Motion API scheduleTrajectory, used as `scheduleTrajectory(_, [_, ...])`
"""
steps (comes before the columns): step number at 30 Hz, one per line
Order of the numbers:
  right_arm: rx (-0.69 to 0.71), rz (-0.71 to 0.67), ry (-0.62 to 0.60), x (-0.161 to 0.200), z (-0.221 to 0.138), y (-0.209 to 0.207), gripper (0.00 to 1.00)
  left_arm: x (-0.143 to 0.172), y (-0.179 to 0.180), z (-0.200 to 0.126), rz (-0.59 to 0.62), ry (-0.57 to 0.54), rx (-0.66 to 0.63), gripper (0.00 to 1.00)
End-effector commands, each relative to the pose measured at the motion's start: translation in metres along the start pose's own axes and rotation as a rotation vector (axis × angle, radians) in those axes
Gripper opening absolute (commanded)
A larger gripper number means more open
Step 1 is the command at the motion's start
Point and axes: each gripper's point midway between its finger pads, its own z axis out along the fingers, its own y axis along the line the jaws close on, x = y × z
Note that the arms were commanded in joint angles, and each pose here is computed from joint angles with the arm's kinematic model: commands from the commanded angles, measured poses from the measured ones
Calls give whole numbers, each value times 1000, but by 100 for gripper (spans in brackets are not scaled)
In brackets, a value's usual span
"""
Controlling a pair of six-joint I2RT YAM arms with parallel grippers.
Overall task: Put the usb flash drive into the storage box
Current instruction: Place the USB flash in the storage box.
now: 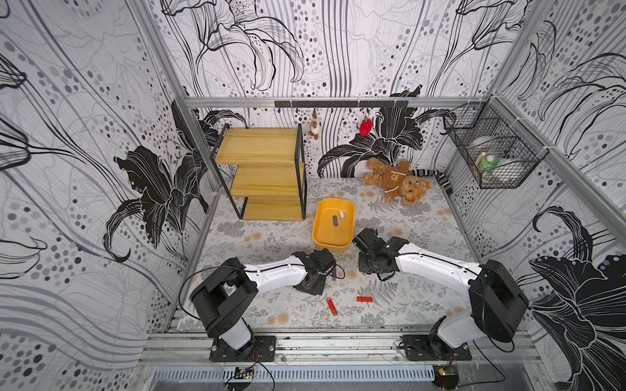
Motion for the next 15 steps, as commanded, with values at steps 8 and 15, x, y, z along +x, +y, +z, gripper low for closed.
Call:
scheduleTrajectory(8, [-16,-69,-126,-67,-35,31,0,-7,-12,-12,-67,15,66,0])
scheduleTrajectory(15, [-22,-127,-147,-102,-24,61,0,-66,18,-73,-175,-147,115,0])
